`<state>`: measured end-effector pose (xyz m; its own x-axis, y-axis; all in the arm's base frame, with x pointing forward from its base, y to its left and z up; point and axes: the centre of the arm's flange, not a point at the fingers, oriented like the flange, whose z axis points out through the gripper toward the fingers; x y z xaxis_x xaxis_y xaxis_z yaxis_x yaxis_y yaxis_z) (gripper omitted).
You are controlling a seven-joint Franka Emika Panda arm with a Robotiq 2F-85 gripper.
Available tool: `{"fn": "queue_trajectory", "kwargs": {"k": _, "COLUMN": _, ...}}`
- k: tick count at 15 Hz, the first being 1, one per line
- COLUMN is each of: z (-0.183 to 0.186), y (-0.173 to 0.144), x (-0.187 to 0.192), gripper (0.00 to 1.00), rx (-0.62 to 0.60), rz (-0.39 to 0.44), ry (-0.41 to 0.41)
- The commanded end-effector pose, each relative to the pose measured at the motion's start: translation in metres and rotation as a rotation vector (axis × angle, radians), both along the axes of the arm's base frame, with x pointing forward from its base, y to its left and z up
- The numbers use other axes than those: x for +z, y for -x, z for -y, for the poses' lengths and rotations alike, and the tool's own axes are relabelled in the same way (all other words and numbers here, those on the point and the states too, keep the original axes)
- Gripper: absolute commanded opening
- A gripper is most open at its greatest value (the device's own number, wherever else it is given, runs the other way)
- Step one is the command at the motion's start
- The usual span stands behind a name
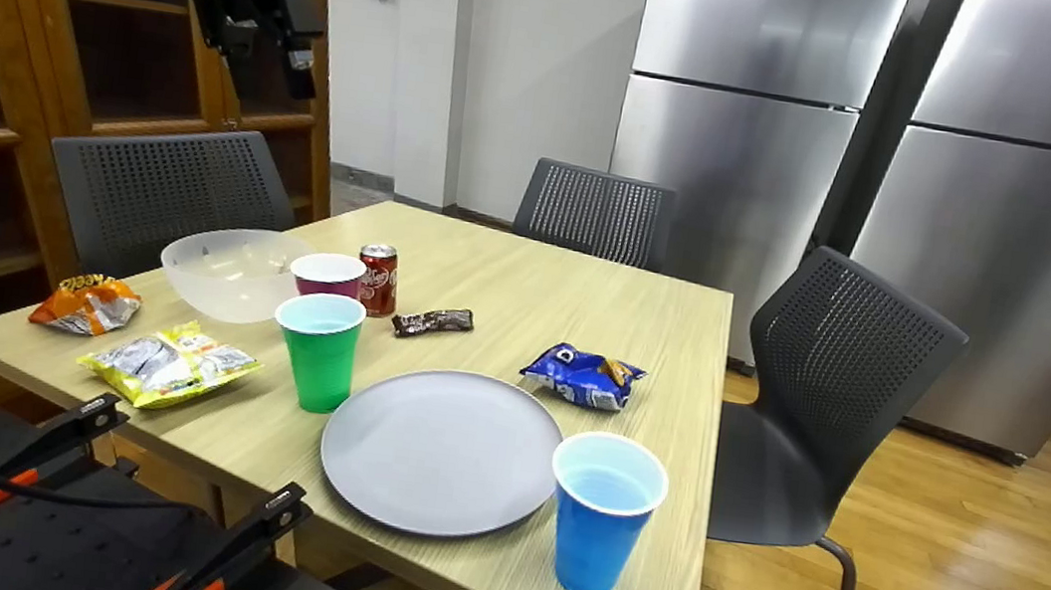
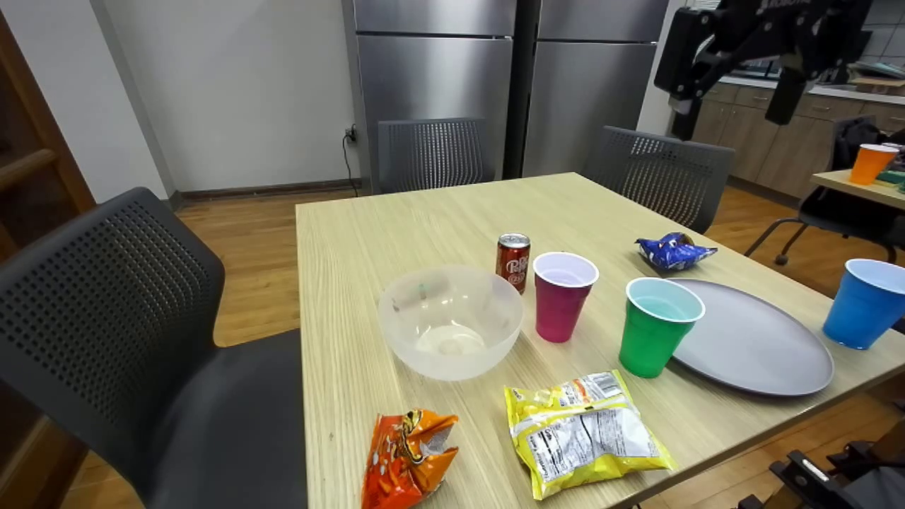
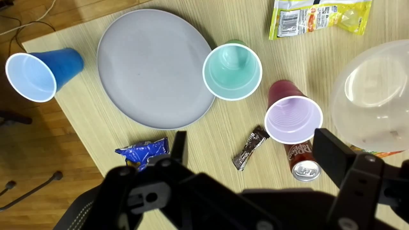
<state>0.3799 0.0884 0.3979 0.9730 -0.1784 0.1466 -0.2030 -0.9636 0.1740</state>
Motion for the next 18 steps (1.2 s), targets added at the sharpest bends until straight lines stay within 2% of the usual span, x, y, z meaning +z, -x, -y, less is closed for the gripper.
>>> {"fn": "queue_trajectory", "kwargs": {"k": 1, "z": 0.011, "y": -0.003, "x": -0.015, "gripper": 1.0, "rx": 0.019, "rz": -0.022, "ry": -0.008}}
{"fn": "queue_trajectory", "kwargs": {"k": 4, "z": 0.023, "y": -0.004, "x": -0.028, "gripper": 1.0, "rx": 0.051, "rz": -0.05, "ry": -0.003}}
{"fn": "queue_trajectory", "kwargs": {"k": 12, "z": 0.058, "y": -0.008, "x": -0.067, "gripper": 1.0, "rx": 0.119, "rz": -0.119, "ry": 0.074}}
{"fn": "queue_trajectory", "kwargs": {"k": 18, "z": 0.078, "y": -0.015, "x": -0.093, "gripper": 1.0, "rx": 0.161, "rz": -0.168, "ry": 0.039}}
